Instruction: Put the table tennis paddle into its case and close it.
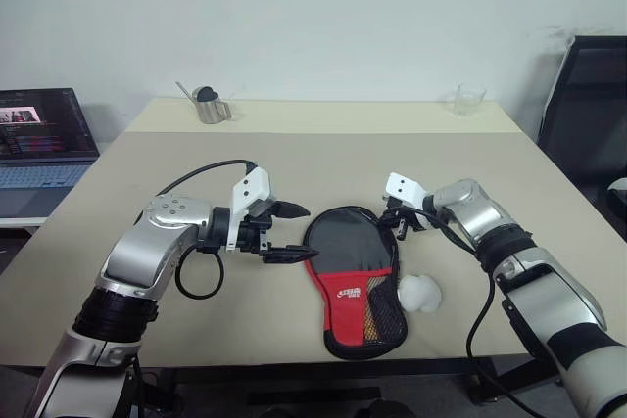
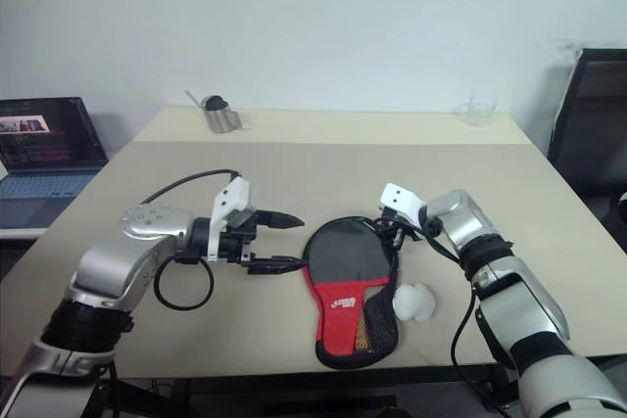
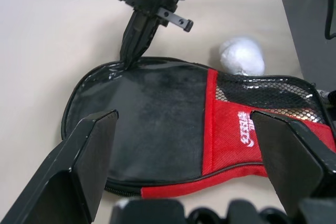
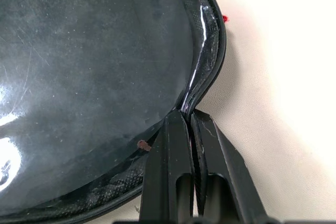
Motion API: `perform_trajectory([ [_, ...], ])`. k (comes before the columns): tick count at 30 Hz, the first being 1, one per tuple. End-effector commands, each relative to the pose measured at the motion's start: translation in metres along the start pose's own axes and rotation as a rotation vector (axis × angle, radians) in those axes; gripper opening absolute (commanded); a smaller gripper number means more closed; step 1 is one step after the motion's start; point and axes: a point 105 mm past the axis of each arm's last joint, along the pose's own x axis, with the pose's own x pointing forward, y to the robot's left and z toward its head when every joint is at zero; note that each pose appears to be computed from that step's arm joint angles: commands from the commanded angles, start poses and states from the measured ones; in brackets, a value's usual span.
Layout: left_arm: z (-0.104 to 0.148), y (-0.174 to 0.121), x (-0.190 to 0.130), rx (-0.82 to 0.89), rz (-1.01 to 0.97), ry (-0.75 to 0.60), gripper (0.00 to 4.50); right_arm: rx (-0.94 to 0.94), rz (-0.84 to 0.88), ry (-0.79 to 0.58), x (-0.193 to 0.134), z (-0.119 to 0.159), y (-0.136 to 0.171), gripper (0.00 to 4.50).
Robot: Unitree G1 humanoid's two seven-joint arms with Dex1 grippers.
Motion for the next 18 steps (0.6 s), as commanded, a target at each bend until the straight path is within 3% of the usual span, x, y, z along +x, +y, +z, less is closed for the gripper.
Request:
perform_trajectory([
  [1,0.012,0.001,-0.003,0.051,0.016,-0.016,4.42,0.013,-0.061,-0.05,-0.014,0.018,-0.015,0.01],
  [4,0.012,0.002,0.0,0.053,0.015,-0.013,4.42,0.01,-0.076,-0.055,-0.018,0.018,-0.017,0.72],
  [14,0.013,0.005,0.007,0.063,-0.008,-0.017,4.42,0.016,-0.093,-0.094,-0.037,0.024,-0.019,4.24],
  [15,0.014,0.006,0.008,0.063,-0.01,-0.022,4.42,0.017,-0.102,-0.111,-0.043,0.029,-0.021,4.47],
  [18,0.019,0.018,0.013,0.064,0.036,-0.056,4.42,-0.048,-0.134,-0.147,-0.069,0.038,-0.022,4.47],
])
